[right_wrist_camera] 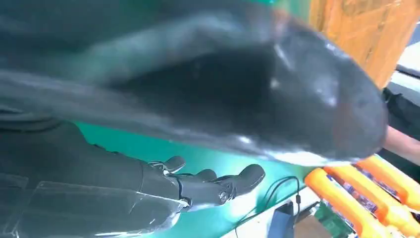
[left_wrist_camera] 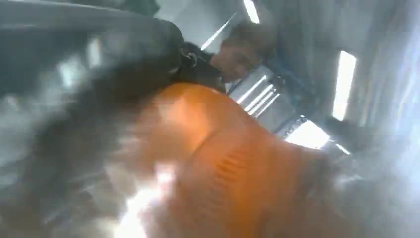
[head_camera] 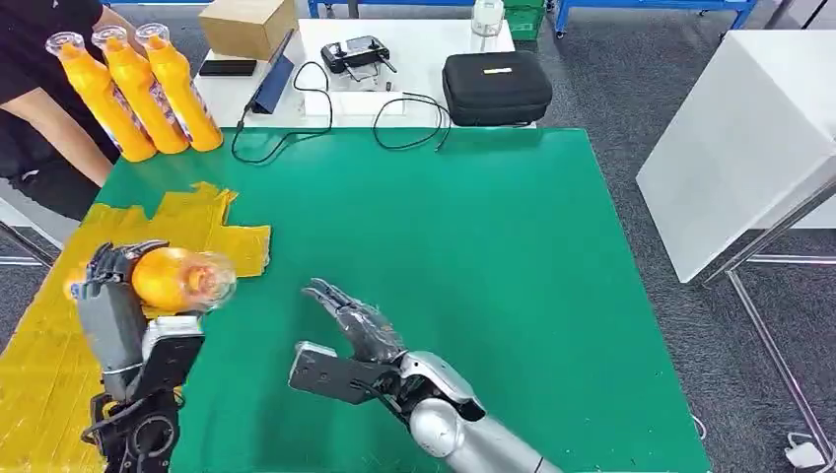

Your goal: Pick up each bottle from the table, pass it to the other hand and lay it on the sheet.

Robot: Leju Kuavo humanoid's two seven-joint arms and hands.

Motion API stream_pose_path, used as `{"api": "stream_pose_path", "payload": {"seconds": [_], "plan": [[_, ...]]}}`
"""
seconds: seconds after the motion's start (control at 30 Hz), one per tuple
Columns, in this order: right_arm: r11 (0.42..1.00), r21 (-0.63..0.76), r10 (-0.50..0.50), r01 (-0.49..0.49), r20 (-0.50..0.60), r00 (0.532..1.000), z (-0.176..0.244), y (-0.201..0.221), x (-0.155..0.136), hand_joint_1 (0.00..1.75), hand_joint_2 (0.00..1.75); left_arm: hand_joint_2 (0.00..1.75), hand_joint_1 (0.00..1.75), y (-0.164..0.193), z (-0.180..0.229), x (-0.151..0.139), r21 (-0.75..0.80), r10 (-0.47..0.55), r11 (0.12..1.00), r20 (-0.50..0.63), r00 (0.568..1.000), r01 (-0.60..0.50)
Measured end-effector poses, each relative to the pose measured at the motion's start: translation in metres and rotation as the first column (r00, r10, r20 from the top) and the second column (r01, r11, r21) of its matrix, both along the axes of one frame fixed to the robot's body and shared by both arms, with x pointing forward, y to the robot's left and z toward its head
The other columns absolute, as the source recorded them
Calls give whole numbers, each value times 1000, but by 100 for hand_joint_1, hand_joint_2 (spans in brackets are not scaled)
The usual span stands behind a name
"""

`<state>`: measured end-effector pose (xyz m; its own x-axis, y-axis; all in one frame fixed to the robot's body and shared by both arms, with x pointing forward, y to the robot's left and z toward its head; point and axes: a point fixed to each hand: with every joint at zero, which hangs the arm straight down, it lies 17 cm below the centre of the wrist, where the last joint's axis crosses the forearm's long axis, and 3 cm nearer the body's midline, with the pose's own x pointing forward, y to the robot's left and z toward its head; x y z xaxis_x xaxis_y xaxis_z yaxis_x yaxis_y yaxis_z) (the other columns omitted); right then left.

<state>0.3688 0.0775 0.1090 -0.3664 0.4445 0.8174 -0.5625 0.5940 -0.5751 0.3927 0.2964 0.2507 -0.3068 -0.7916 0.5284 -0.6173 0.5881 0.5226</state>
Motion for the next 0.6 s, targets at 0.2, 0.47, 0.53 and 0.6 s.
{"api": "stream_pose_path", "payload": {"seconds": [0.2,0.47,0.53,0.6], "plan": [[1000,18,14,-14,-5,1000,6,6,-3,0,0,175,175,3,-27,18,235,121,966,-45,992,-107],[999,35,32,-32,-20,999,11,11,-4,0,0,175,175,5,-61,37,461,208,877,-118,971,-131],[998,42,45,-44,-24,999,13,15,-8,0,0,175,175,8,-88,49,545,241,831,-170,956,-112],[997,48,61,-60,-22,998,17,21,-12,0,0,175,175,16,-119,60,598,264,798,-235,936,-74]]}}
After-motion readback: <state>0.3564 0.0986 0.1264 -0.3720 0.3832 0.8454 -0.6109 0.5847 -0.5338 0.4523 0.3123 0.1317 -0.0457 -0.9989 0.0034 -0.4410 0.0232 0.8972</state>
